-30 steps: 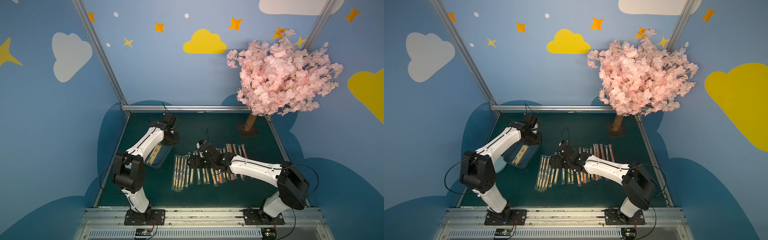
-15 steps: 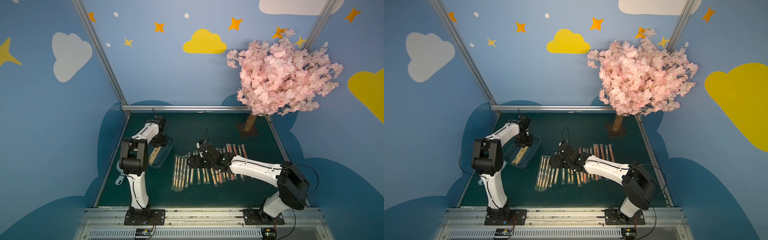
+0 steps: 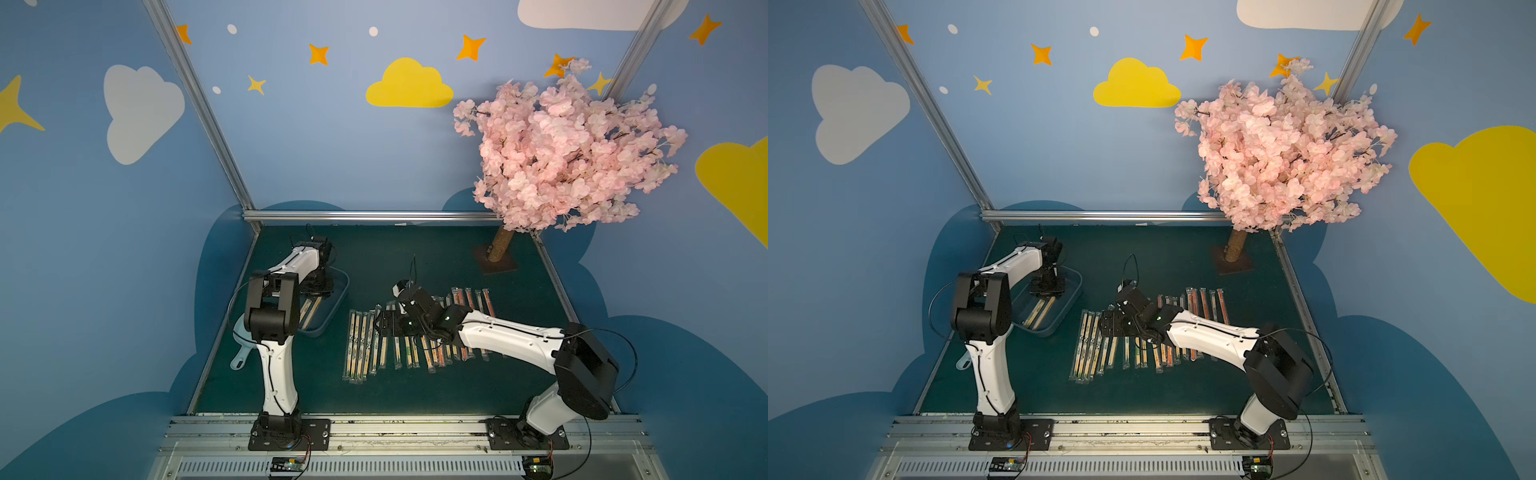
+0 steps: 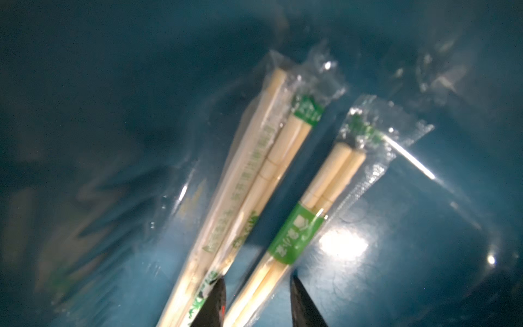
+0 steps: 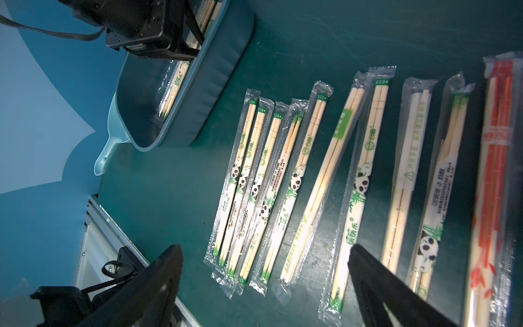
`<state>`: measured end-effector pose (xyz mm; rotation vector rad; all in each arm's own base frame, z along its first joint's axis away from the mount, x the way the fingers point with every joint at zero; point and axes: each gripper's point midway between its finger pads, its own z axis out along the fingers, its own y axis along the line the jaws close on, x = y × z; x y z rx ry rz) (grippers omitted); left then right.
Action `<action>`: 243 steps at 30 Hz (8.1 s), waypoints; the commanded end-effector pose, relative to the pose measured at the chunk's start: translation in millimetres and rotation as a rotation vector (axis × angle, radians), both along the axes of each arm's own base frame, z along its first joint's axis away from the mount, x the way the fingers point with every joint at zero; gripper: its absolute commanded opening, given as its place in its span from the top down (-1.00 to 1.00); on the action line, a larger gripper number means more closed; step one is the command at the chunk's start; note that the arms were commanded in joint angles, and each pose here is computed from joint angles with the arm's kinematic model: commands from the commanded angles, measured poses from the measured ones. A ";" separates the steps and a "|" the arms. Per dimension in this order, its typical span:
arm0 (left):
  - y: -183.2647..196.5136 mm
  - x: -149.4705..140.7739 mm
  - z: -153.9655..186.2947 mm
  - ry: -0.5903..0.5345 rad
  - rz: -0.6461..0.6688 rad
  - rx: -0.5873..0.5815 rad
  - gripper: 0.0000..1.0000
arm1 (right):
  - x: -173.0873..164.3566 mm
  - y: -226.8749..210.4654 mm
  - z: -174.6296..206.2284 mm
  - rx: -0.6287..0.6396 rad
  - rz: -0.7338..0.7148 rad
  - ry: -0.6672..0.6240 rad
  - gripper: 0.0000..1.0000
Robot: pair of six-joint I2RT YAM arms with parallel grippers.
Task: Take the paired disposable chopsticks out of the storage box
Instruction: Pick up the paired disposable chopsticks from the storage box, then place the paired disposable chopsticks at the center of the board, then move the paired disposable chopsticks to the storage box, then pick up the paired disposable chopsticks from the storage box, then place the paired disposable chopsticks at the center of the board.
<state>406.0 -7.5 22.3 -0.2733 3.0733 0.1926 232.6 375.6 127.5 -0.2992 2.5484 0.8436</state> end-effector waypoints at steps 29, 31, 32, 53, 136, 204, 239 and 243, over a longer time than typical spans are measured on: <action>-23.8 -1.4 28.4 -0.043 0.032 -0.187 0.94 | 2.1 3.7 8.9 0.008 0.007 -0.012 -0.89; -25.0 1.9 39.5 -0.073 0.029 -0.195 0.94 | 1.7 3.9 8.5 0.007 0.008 -0.011 -0.89; -25.4 3.4 45.8 -0.089 0.028 -0.199 0.94 | 2.3 3.6 7.9 0.006 0.006 -0.010 -0.89; -134.6 -66.5 99.3 -0.230 -0.103 -0.439 0.94 | 15.5 -29.0 -1.3 -0.019 -0.080 -0.001 -0.89; 21.6 -13.6 15.0 -0.054 0.084 -0.028 0.18 | 3.0 34.3 25.2 0.097 0.031 -0.047 -0.90; -3.4 -22.5 -18.3 0.077 0.072 -0.057 0.90 | 5.4 39.6 25.4 0.083 0.041 -0.043 -0.90; -76.0 -41.8 121.3 -0.240 -0.122 -0.256 0.94 | 6.1 33.5 17.3 0.081 0.014 -0.034 -0.90; -85.0 -72.3 110.9 -0.217 -0.137 -0.258 0.94 | 7.1 29.8 15.2 0.082 0.004 -0.031 -0.90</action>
